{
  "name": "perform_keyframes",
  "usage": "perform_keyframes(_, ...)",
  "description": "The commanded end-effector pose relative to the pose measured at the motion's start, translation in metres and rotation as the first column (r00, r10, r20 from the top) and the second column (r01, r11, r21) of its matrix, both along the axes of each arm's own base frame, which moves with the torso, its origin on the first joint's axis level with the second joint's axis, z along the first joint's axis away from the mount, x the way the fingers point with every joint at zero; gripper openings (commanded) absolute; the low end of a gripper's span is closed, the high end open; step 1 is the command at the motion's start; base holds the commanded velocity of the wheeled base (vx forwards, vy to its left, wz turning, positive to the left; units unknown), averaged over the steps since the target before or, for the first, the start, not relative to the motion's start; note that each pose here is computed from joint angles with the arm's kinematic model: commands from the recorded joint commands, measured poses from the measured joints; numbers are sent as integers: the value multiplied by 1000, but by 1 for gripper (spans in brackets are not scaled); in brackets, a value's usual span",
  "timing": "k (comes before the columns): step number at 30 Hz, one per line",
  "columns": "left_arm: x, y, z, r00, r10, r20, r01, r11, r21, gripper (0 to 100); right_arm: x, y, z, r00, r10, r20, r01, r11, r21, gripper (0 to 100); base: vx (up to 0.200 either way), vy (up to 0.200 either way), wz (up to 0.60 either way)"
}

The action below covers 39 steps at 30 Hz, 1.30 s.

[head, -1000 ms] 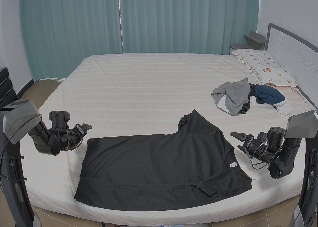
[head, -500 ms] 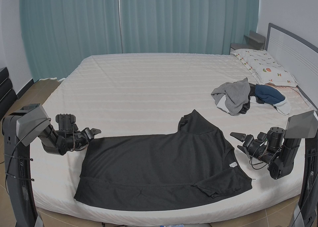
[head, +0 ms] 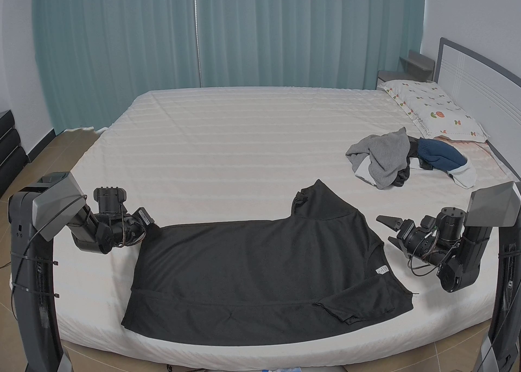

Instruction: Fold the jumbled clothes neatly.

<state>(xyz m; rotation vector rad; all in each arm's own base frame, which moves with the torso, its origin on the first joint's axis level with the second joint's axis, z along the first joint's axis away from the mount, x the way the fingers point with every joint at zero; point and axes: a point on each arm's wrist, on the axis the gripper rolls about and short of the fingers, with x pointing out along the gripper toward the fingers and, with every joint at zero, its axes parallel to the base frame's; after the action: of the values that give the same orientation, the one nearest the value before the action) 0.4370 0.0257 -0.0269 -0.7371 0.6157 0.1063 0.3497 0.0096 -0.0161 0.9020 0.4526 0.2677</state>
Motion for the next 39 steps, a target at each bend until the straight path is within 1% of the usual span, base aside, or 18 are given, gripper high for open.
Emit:
perform_keyframes(1,3,3,5,998,61,10,-61,998,-33,0,13,8,8,1000,-7,11,8,1000,-10,100,0,0,0)
perform_keyframes(8,1,15,13,992,125,15,-123,989,-85,0,35,19,8,999,-41,-12,41,999,-33,100,0,0,0)
perform_keyframes(12,0,18,13,991,134,13,-132,987,-86,0,42,24,11,999,-43,-15,43,998,-38,100,0,0,0)
perform_keyframes(14,-1,17,12,991,131,10,-129,988,-87,0,50,30,15,999,-30,-19,29,999,-42,100,0,0,0)
perform_keyframes(17,-1,16,12,993,121,11,-120,989,-88,0,64,35,22,1000,-10,-28,7,997,-83,100,0,0,0)
perform_keyframes(18,-1,16,12,993,121,11,-120,989,-88,0,64,35,22,1000,-10,-28,7,997,-83,100,0,0,0)
perform_keyframes(19,-2,15,11,993,117,6,-116,989,-92,0,78,36,26,1000,0,-17,-2,992,-125,100,0,0,0)
perform_keyframes(21,-2,15,11,993,117,6,-116,989,-92,0,90,39,27,1000,-4,-15,1,987,-161,100,0,0,0)
perform_keyframes(22,-2,15,11,993,117,4,-116,989,-92,0,91,40,27,1000,-5,-17,2,987,-163,100,0,0,0)
perform_keyframes(23,-2,15,11,993,117,4,-117,989,-93,0,102,48,28,1000,1,-13,-3,982,-189,100,0,0,0)
perform_keyframes(25,-2,15,10,993,116,3,-115,989,-94,0,109,52,29,1000,12,-17,-15,979,-203,100,0,0,0)
perform_keyframes(27,-2,15,11,993,116,3,-115,989,-94,0,122,54,20,999,29,-39,-37,970,-240,100,0,0,0)
perform_keyframes(28,-2,15,11,993,116,3,-115,989,-94,0,123,54,19,999,30,-39,-38,969,-242,100,0,0,0)
perform_keyframes(29,-3,15,11,993,116,1,-116,989,-94,0,135,54,10,998,32,-57,-46,964,-261,100,0,0,0)
perform_keyframes(30,-3,15,11,993,116,1,-116,989,-94,0,135,54,10,998,32,-57,-46,964,-261,100,0,0,0)
perform_keyframes(31,-3,15,10,993,116,-1,-116,989,-94,0,147,56,5,996,33,-82,-54,963,-265,100,0,0,0)
perform_keyframes(32,-3,15,10,993,116,-1,-116,989,-94,0,150,58,4,995,34,-90,-57,962,-265,100,0,0,0)
perform_keyframes(39,-3,15,10,993,116,-2,-116,989,-94,0,177,61,-5,992,35,-121,-66,963,-262,100,0,0,0)
